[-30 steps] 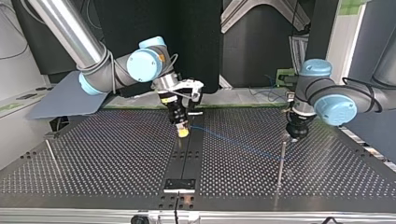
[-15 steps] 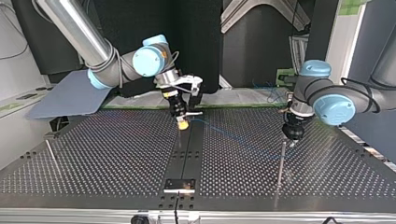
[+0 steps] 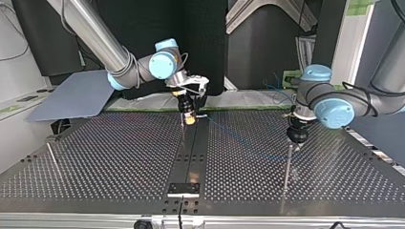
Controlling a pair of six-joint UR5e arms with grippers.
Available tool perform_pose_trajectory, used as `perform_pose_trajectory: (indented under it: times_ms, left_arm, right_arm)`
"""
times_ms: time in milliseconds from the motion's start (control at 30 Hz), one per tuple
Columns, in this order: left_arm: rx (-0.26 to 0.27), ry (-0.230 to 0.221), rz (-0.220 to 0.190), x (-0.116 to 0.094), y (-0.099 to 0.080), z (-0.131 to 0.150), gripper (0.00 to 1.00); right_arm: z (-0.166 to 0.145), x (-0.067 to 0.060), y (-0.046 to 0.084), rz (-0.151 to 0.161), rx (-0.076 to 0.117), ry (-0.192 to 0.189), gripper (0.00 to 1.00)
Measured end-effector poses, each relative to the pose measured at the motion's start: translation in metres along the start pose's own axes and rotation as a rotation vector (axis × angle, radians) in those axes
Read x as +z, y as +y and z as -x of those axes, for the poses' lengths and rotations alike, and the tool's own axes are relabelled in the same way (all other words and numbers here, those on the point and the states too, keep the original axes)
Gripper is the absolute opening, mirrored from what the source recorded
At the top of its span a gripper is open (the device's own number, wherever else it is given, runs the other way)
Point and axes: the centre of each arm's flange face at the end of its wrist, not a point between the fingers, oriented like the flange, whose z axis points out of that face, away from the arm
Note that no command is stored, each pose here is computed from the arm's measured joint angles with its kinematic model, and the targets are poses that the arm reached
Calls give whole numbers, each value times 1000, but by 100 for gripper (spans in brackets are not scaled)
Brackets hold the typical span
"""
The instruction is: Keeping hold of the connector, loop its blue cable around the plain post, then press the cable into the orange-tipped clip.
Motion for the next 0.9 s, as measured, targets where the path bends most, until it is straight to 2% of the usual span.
perform_pose_trajectory:
  times_ms: [100, 300, 600, 900]
  left_arm:
    - [11, 22, 2, 4, -1, -10, 83]
    - [16, 32, 0, 5, -4, -15, 83]
    - [17, 33, -5, 5, -7, -16, 83]
    - [14, 32, -6, 5, -8, -16, 83]
  right_arm:
    - [18, 4, 2, 3, 4, -9, 0]
    - [55, 10, 4, 9, 5, -34, 0]
    - [109, 11, -5, 1, 2, -70, 0]
    - [164, 8, -12, 11, 1, -100, 0]
